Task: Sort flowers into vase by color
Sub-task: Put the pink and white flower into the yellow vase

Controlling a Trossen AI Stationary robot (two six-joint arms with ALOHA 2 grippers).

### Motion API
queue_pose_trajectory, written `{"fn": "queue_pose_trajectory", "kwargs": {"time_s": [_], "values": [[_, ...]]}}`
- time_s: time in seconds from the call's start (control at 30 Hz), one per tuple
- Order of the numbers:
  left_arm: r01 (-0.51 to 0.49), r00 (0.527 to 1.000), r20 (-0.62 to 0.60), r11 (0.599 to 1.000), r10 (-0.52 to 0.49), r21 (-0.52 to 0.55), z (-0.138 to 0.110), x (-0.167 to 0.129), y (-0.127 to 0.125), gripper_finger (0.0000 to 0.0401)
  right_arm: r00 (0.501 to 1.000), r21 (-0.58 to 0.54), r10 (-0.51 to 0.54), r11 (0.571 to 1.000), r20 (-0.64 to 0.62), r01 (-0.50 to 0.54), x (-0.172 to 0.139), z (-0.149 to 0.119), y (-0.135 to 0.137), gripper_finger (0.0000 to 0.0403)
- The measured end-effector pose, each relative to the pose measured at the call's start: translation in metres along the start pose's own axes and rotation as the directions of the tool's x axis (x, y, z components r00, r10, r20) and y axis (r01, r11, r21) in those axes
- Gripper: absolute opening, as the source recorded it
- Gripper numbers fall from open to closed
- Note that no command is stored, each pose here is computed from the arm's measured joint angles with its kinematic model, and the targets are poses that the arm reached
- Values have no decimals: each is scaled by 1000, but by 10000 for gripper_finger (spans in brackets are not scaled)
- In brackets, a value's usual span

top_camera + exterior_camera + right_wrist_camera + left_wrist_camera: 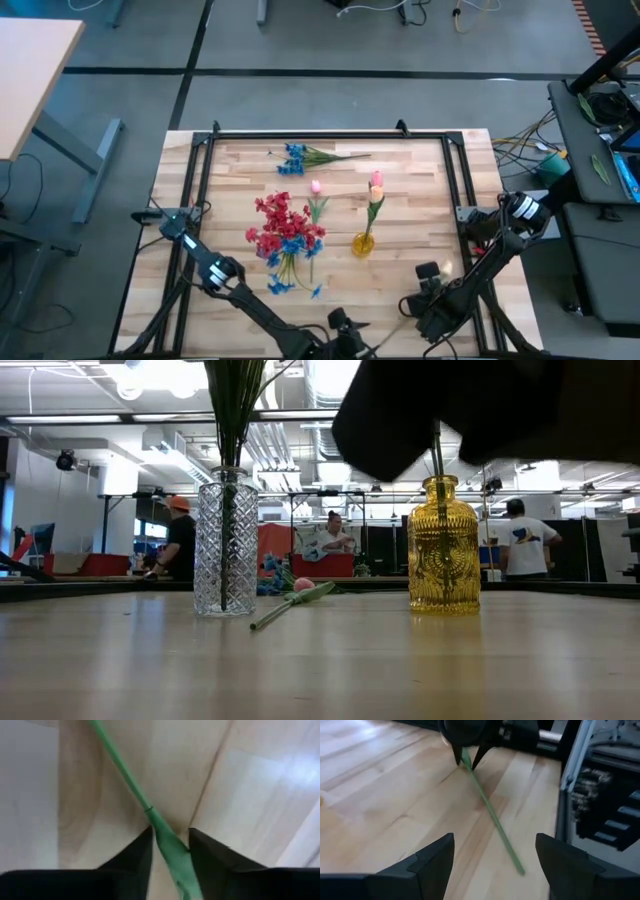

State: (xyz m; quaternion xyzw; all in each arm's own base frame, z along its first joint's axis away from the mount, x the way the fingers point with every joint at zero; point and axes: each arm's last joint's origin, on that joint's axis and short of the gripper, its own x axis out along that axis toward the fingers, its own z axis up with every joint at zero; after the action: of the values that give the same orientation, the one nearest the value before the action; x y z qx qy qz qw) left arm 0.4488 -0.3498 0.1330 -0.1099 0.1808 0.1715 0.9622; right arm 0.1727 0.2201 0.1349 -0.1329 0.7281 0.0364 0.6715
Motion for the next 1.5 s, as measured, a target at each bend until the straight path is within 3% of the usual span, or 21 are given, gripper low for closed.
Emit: {"fn": "queue_pose_trajectory", "kwargs": {"time_s": [0.17, 0.43, 0.7, 0.97, 1.17, 1.5], "values": [[-1, 1000, 7, 1000, 0, 22, 7, 2, 0, 262, 1000, -2, -2, 1000, 30, 2, -3, 0, -1, 21], [-22, 999, 34, 998, 20, 58, 20, 18, 9, 262, 995, 31, -50, 998, 88, 47, -30, 5, -2, 14], [-58, 997, 59, 982, 48, 178, 33, 37, 22, 262, 987, 40, -28, 999, 160, 22, -62, 18, 2, 13], [-88, 995, 65, 961, 74, 263, 41, 49, 31, 257, 984, 41, -14, 999, 177, 7, -72, 21, 4, 13], [-56, 998, 49, 938, 42, 342, 44, 50, 31, 211, 985, 44, -18, 999, 172, 11, -71, 21, 3, 13], [-39, 999, 13, 928, 37, 371, 46, 58, 39, 91, 985, 38, -18, 999, 172, 11, -71, 22, 3, 13]]}}
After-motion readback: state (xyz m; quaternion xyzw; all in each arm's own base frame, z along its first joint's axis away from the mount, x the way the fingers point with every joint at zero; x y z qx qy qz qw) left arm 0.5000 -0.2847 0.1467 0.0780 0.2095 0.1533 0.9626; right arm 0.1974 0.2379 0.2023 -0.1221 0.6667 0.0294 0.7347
